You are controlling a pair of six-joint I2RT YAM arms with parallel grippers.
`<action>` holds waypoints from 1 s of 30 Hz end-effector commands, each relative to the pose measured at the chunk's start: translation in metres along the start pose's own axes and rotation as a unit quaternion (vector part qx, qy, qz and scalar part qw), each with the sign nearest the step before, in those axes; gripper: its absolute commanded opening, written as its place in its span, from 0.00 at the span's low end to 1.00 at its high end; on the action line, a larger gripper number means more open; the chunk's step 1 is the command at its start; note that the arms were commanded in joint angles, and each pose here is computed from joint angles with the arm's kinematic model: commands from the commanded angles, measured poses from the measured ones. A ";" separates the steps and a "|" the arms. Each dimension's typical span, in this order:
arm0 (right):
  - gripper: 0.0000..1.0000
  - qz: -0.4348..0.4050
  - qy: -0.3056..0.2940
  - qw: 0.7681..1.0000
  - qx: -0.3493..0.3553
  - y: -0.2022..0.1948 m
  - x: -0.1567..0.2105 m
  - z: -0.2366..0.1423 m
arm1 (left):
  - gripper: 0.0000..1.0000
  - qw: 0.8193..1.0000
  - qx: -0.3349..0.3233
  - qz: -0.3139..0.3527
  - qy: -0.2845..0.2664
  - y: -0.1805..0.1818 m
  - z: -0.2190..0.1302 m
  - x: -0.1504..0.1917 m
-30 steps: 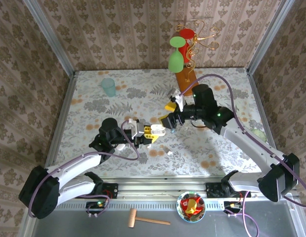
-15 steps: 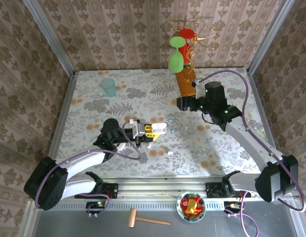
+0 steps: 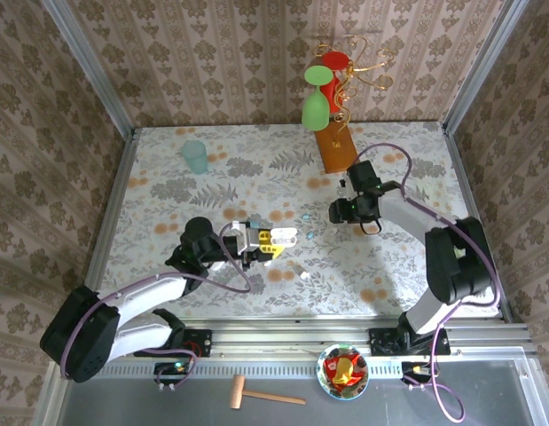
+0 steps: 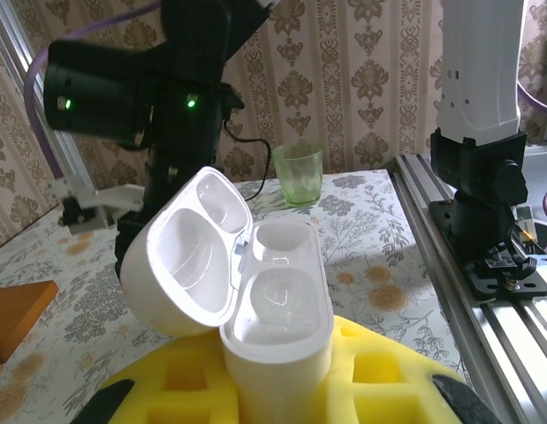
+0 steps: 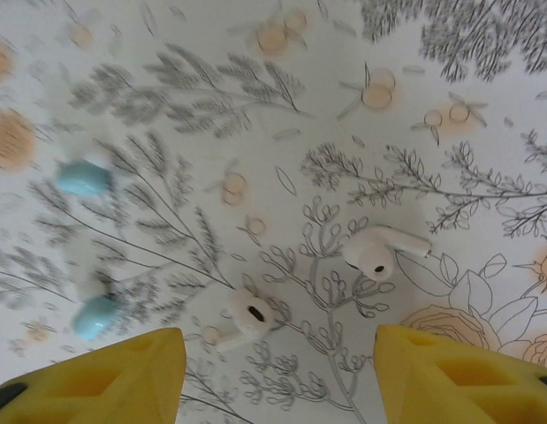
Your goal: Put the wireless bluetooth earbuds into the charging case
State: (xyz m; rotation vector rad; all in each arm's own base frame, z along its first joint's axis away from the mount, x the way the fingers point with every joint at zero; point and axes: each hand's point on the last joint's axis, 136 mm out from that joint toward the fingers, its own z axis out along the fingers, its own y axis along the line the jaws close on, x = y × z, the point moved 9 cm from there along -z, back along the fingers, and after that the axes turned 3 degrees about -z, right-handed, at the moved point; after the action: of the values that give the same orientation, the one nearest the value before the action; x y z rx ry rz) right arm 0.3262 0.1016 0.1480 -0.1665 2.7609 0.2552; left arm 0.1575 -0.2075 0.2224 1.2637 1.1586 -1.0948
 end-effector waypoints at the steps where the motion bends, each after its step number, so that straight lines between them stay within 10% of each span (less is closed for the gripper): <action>1: 0.59 -0.031 0.043 0.998 0.035 -0.005 -0.007 0.004 | 0.00 1.000 0.006 0.017 0.001 -0.007 -0.002 0.001; 30: 0.57 -0.085 0.143 0.984 0.060 -0.008 -0.029 0.052 | 0.00 1.000 0.003 0.028 0.009 -0.009 -0.003 0.007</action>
State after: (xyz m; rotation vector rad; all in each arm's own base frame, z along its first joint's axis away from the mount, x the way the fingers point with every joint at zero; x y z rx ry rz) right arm 0.3746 0.1059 0.1103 -0.4117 2.9673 0.0031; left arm 0.1537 -0.2056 0.2127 1.2860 1.1727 -1.0579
